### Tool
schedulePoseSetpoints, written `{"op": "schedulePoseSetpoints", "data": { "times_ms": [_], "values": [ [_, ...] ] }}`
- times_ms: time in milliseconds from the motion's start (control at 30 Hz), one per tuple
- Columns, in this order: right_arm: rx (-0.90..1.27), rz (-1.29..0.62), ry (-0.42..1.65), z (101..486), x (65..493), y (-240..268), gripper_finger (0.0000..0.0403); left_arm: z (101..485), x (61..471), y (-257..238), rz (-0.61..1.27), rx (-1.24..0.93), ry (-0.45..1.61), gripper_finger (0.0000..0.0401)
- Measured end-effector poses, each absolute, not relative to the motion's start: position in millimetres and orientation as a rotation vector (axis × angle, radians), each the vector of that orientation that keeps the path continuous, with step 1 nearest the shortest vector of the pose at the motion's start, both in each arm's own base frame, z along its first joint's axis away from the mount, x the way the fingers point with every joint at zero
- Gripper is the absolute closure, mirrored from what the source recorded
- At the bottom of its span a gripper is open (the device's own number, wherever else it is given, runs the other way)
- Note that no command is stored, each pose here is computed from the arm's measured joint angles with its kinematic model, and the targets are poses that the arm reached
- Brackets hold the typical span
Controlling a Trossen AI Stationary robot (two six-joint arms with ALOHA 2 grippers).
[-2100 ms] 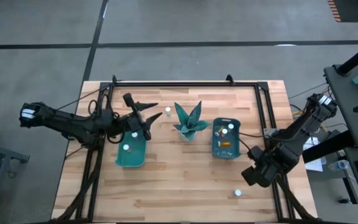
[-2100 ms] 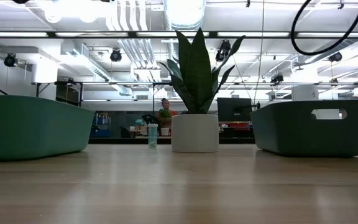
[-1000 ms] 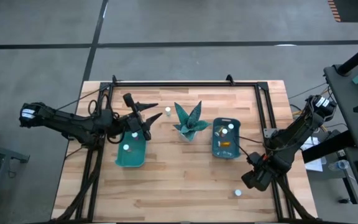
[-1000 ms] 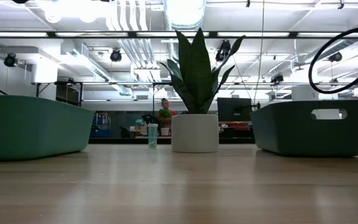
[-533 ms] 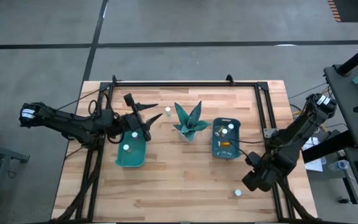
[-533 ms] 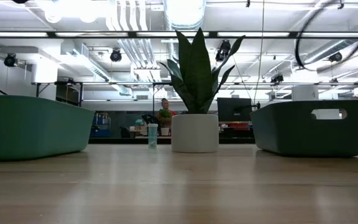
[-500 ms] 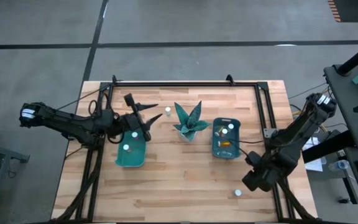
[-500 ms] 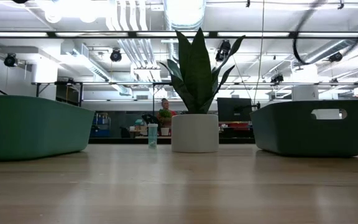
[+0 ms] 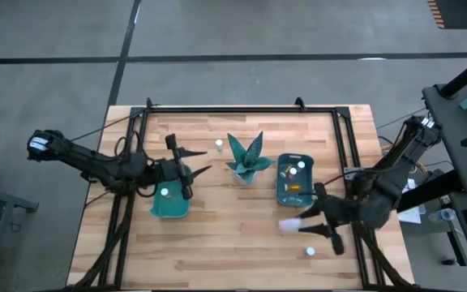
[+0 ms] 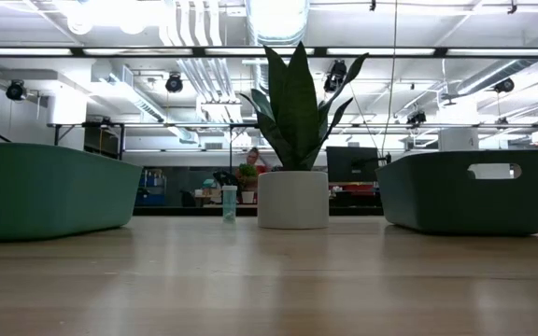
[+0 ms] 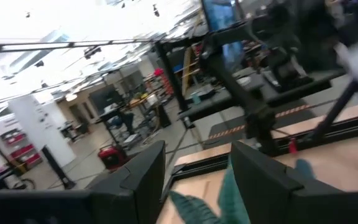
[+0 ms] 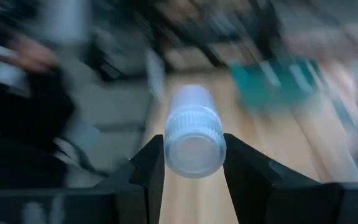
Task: Pick and place medicine bottles into bin by pill shape (circle, oval)
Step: Put the white capsule bottle into the green bin
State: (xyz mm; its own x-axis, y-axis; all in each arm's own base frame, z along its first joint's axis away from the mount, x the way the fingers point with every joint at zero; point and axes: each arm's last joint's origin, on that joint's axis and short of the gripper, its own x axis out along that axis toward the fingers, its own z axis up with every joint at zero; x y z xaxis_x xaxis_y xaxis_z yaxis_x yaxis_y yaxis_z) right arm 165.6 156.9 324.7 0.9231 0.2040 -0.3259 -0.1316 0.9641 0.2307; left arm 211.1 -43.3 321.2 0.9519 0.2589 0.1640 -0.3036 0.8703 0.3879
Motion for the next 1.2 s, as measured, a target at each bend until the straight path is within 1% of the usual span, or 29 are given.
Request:
{"op": "schedulePoseSetpoints", "data": {
  "times_ms": [67,133,333,433,633,700,900,1033,1100,1200],
  "values": [
    [0.137,0.309,0.197,345.3,166.0,156.7,0.0276,321.2,210.1,-48.0,0.271,0.421,-0.114,0.0234],
    [0.066,0.402,0.072,360.0,164.0,154.1,0.0276,321.3,209.1,-52.4,0.251,0.419,-0.118,0.0234],
    [-0.046,0.376,-0.069,375.5,163.5,141.6,0.0274,320.7,206.9,-60.3,0.212,0.389,-0.128,0.0234],
    [-0.063,0.383,-0.088,376.8,166.0,139.6,0.0274,319.4,206.5,-61.6,0.204,0.384,-0.126,0.0234],
    [-0.008,0.313,-0.058,373.9,176.3,130.8,0.0273,317.3,206.4,-61.9,0.198,0.340,-0.125,0.0234],
    [0.024,0.255,-0.037,371.8,181.5,125.2,0.0273,316.8,206.4,-61.9,0.197,0.316,-0.126,0.0234],
    [0.047,0.106,0.117,354.2,198.1,103.8,0.0273,311.5,211.5,-63.9,0.186,0.216,-0.112,0.0234],
    [0.017,0.032,0.209,339.9,213.6,92.6,0.0273,303.4,219.0,-66.6,0.179,0.162,-0.084,0.0234],
    [-0.005,0.009,0.262,330.5,223.5,88.0,0.0273,297.1,224.1,-68.4,0.176,0.147,-0.052,0.0234],
    [-0.029,0.040,0.331,316.0,241.0,81.9,0.0272,289.3,230.7,-70.7,0.170,0.109,0.021,0.0235]
  ]
}}
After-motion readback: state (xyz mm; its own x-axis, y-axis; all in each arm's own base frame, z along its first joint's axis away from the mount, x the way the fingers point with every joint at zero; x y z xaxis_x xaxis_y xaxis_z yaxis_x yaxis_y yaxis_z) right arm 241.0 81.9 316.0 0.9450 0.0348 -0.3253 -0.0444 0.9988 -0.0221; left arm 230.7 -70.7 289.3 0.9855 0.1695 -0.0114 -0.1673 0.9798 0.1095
